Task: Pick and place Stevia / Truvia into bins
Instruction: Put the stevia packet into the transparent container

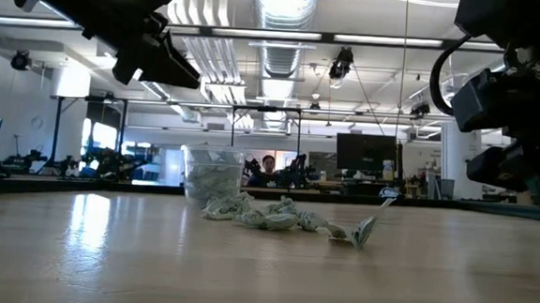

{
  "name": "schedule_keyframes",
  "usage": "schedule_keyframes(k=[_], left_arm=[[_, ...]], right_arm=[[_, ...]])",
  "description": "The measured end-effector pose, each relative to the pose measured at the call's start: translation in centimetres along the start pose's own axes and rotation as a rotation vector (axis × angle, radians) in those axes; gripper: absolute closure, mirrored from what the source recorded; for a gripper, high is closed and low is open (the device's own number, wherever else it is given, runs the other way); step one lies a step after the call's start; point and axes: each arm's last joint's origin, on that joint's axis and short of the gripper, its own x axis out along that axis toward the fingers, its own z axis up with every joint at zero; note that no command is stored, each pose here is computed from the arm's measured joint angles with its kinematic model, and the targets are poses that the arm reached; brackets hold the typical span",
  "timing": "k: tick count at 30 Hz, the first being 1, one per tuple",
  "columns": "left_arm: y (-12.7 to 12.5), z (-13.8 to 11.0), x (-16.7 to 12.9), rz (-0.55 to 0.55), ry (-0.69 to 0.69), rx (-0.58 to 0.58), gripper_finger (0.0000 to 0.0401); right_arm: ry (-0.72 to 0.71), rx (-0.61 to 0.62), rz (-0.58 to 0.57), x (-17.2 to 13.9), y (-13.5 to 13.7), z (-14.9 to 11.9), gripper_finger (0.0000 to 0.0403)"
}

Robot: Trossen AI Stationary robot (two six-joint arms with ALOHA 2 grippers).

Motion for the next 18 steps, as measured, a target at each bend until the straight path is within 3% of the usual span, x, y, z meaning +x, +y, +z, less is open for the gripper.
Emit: schedule_keyframes(k=[6,18], left_arm=[[-0.01,0.0,0.0,-0.001,0.0,0.0,0.0247],[-0.02,0.0,0.0,-0.002,-0.001,0.0,0.0247]], right_arm=[[-0.009,-0.004,-0.04,0.27,0.13,-0.12,0.0335],[-0.106,-0.024,-0.291,0.17,-0.55,-0.24,0.0335]])
